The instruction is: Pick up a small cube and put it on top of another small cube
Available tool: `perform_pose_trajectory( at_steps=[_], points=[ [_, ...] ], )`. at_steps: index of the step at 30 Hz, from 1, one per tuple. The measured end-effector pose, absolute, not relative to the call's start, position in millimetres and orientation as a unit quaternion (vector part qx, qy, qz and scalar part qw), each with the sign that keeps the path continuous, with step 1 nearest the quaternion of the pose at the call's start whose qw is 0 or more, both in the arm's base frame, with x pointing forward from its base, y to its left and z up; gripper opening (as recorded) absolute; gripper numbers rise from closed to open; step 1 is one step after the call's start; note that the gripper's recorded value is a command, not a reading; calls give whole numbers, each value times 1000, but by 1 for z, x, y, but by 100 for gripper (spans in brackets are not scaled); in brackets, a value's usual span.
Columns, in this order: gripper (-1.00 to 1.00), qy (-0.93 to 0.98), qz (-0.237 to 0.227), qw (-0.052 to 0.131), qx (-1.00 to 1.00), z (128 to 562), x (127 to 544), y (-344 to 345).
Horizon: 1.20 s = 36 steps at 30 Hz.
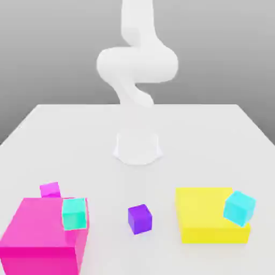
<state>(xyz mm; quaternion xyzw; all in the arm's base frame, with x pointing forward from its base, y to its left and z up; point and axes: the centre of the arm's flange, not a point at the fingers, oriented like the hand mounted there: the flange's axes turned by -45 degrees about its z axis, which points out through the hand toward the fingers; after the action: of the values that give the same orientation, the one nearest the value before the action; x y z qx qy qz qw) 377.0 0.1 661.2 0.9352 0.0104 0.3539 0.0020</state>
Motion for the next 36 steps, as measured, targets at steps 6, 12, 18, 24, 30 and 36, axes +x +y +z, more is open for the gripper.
perform_pose_trajectory(
  at_steps=[6, 12, 18, 24, 30, 36],
  points=[
    [0, 61, 251, 11, 966, 512, 429, 2],
    [0, 114, 144, 11, 983, 362, 427, 5],
    [0, 173, 25, 3, 985, 218, 369, 6],
    [0, 184, 0, 0, 983, 153, 353, 6],
    [-100, 184, 0, 0, 983, 129, 351, 6],
    [-100, 185, 0, 0, 983, 142, 352, 6]
  ],
)
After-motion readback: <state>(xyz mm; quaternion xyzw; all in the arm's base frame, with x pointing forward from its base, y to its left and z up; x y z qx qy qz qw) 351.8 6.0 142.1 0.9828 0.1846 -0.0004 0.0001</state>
